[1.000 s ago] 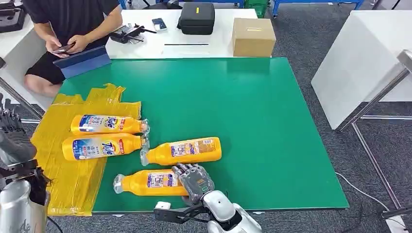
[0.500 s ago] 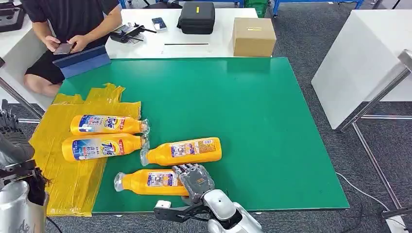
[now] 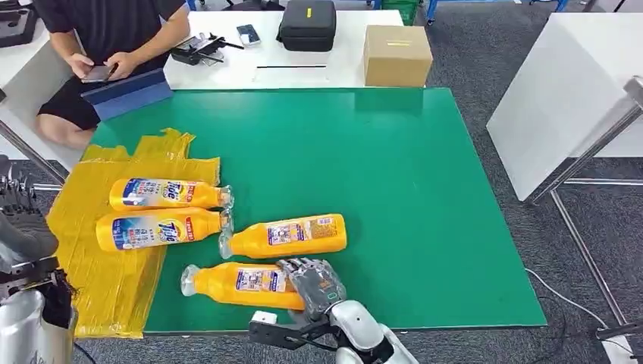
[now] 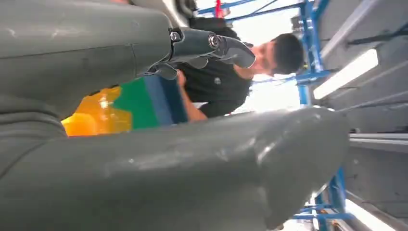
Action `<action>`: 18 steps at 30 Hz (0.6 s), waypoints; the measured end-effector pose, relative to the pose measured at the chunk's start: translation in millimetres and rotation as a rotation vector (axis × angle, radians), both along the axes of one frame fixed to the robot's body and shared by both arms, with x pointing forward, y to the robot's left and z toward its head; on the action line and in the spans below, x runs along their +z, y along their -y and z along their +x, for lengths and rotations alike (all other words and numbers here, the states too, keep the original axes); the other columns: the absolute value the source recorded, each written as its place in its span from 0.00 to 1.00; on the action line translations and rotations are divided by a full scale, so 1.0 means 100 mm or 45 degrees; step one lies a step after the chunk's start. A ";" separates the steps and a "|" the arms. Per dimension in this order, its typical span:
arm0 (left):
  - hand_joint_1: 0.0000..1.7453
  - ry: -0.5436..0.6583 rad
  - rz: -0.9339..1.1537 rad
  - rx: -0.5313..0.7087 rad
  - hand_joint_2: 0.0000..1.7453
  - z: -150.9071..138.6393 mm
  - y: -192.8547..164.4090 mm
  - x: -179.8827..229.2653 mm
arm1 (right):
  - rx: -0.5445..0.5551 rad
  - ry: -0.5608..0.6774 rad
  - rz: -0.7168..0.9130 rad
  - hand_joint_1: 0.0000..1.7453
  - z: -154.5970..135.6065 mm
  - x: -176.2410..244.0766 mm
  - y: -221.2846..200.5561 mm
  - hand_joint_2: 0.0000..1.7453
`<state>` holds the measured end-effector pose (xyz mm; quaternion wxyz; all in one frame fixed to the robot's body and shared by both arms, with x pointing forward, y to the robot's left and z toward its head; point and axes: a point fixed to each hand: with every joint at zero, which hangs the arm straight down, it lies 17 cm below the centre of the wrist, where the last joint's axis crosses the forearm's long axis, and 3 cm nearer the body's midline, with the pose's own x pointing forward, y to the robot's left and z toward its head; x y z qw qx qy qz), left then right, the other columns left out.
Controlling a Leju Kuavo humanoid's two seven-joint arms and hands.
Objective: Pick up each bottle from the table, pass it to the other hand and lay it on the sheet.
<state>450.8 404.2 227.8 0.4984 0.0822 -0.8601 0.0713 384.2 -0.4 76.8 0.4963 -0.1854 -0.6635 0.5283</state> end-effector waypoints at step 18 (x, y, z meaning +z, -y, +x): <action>0.00 -0.073 -0.268 -0.369 1.00 0.06 0.99 -0.12 | -0.157 0.390 0.253 1.00 0.45 1.61 0.61 1.00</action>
